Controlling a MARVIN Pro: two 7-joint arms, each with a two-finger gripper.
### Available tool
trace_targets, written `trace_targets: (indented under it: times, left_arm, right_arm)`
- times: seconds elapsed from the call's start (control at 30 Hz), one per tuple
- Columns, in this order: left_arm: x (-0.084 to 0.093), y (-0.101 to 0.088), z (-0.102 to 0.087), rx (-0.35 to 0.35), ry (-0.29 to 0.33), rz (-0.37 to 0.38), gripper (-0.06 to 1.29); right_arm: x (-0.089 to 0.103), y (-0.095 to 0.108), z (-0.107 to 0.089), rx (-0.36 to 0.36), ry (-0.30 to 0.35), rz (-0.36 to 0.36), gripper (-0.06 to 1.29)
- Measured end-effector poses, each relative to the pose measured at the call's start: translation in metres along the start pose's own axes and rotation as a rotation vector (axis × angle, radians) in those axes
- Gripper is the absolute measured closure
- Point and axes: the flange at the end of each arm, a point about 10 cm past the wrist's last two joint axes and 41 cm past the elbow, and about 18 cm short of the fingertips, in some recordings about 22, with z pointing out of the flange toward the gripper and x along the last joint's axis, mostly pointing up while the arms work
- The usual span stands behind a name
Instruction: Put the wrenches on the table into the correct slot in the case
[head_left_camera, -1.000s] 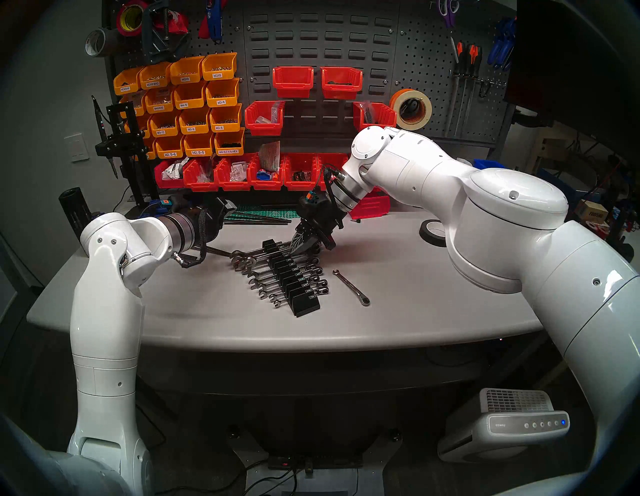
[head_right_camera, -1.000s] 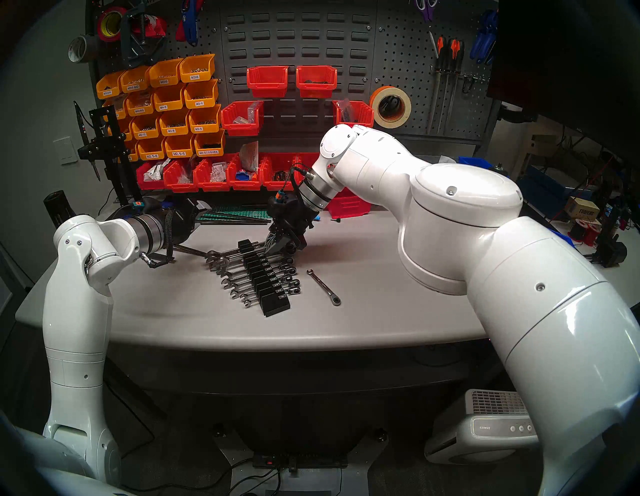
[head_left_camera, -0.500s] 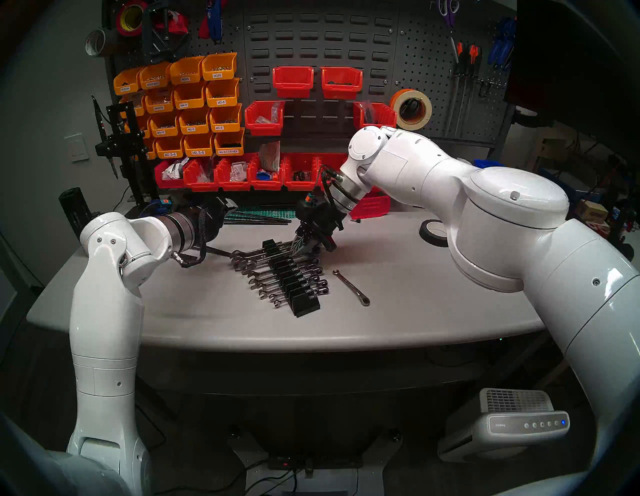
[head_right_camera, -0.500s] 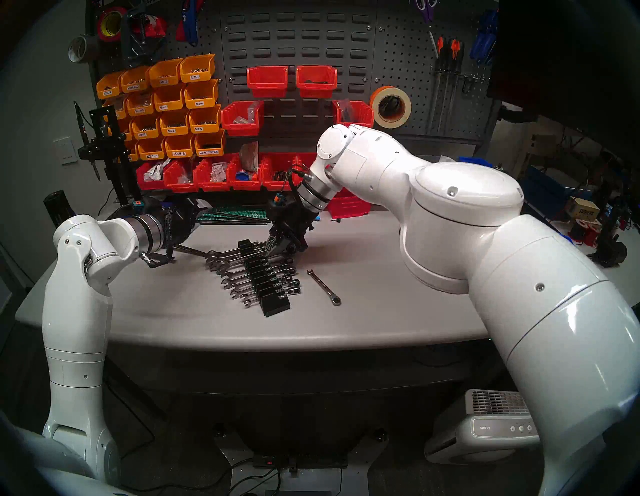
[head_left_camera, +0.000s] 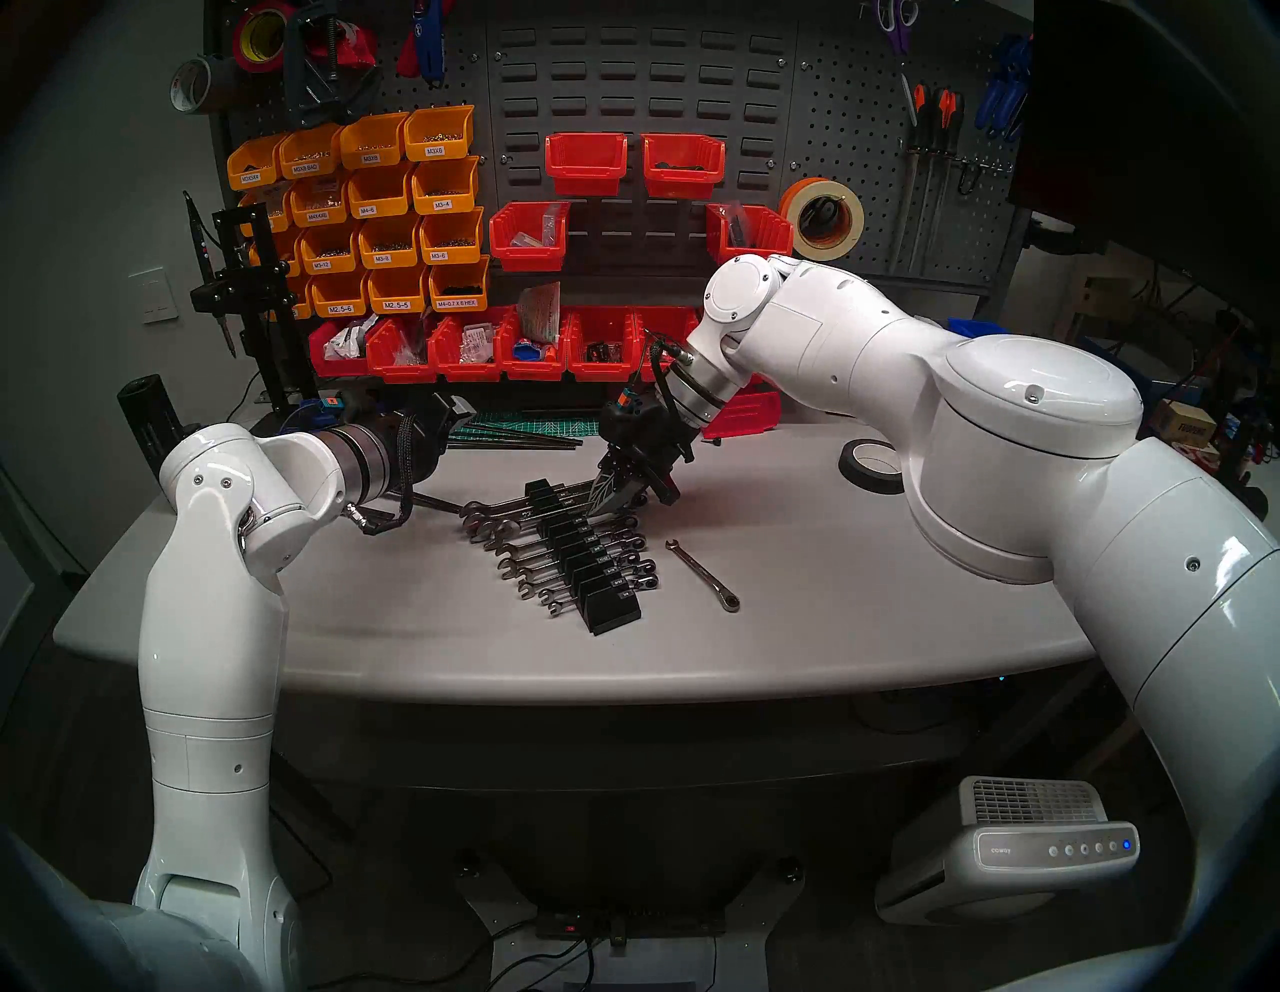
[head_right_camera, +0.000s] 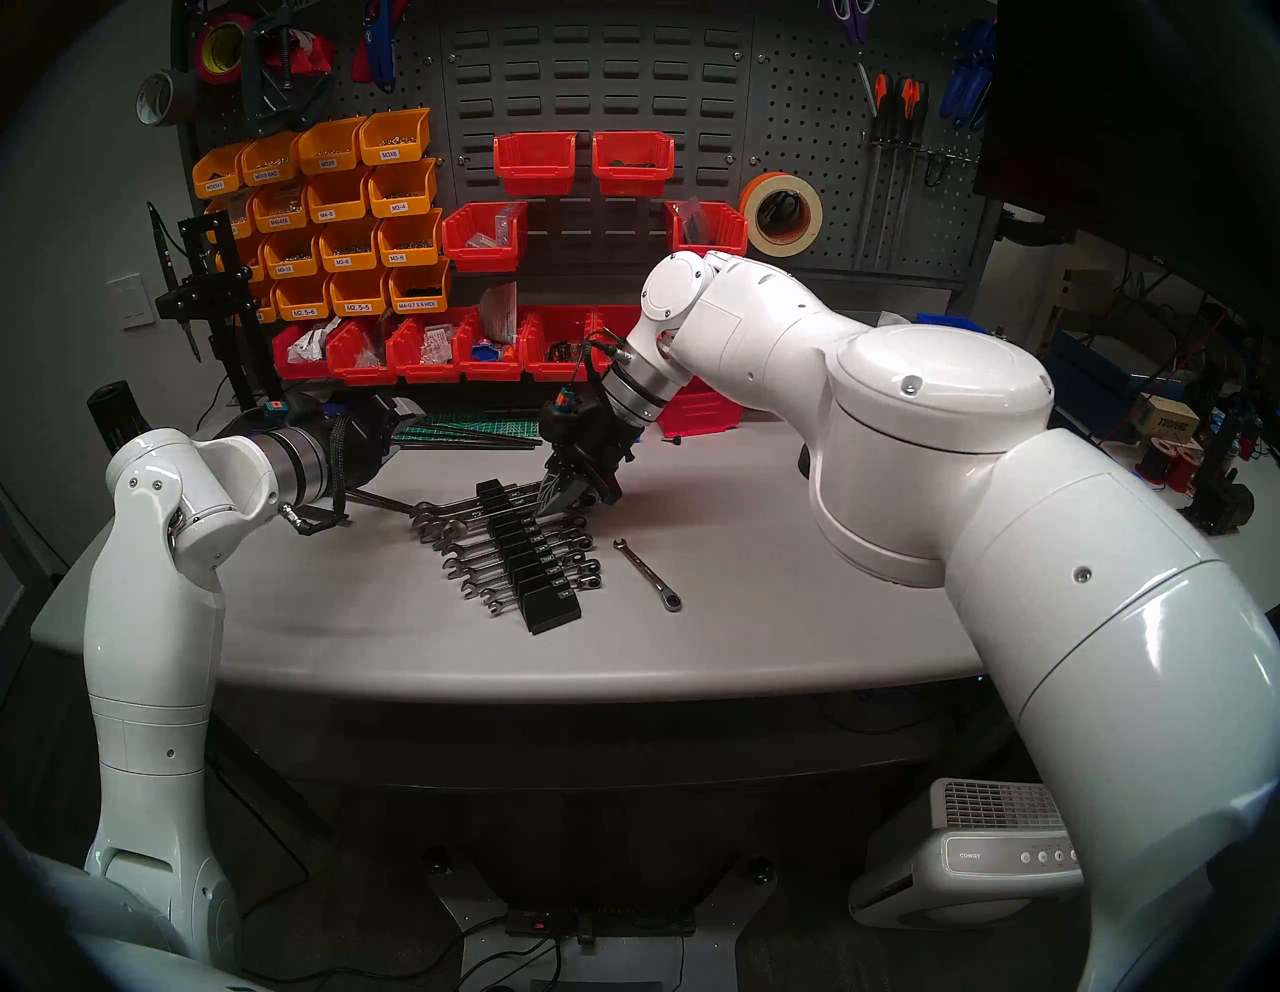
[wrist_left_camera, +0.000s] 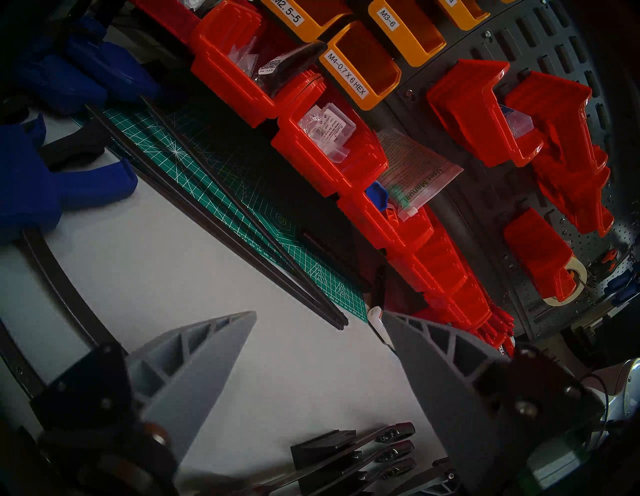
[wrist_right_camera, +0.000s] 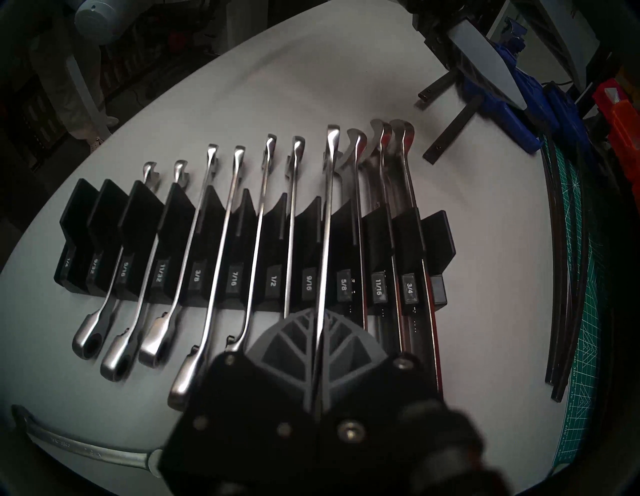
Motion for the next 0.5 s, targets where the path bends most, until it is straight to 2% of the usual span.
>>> trace_targets:
  times: [0.4,0.43,0.5]
  left_arm:
    - [0.0,0.0006,-0.0005,-0.002,0.001,0.0,0.23]
    - [0.0,0.0006,-0.0005,-0.002,0.001,0.0,0.23]
    - [0.0001,0.0007,-0.0005,-0.002,0.001,0.0,0.23]
  right_arm:
    - [0.0015,0.0004,-0.0003,-0.001,0.008,0.01,1.25]
    - [0.0017,0.0005,-0.0005,-0.002,0.008,0.01,1.14]
    - [0.0022,0.0009,-0.0008,-0.002,0.007,0.011,1.05]
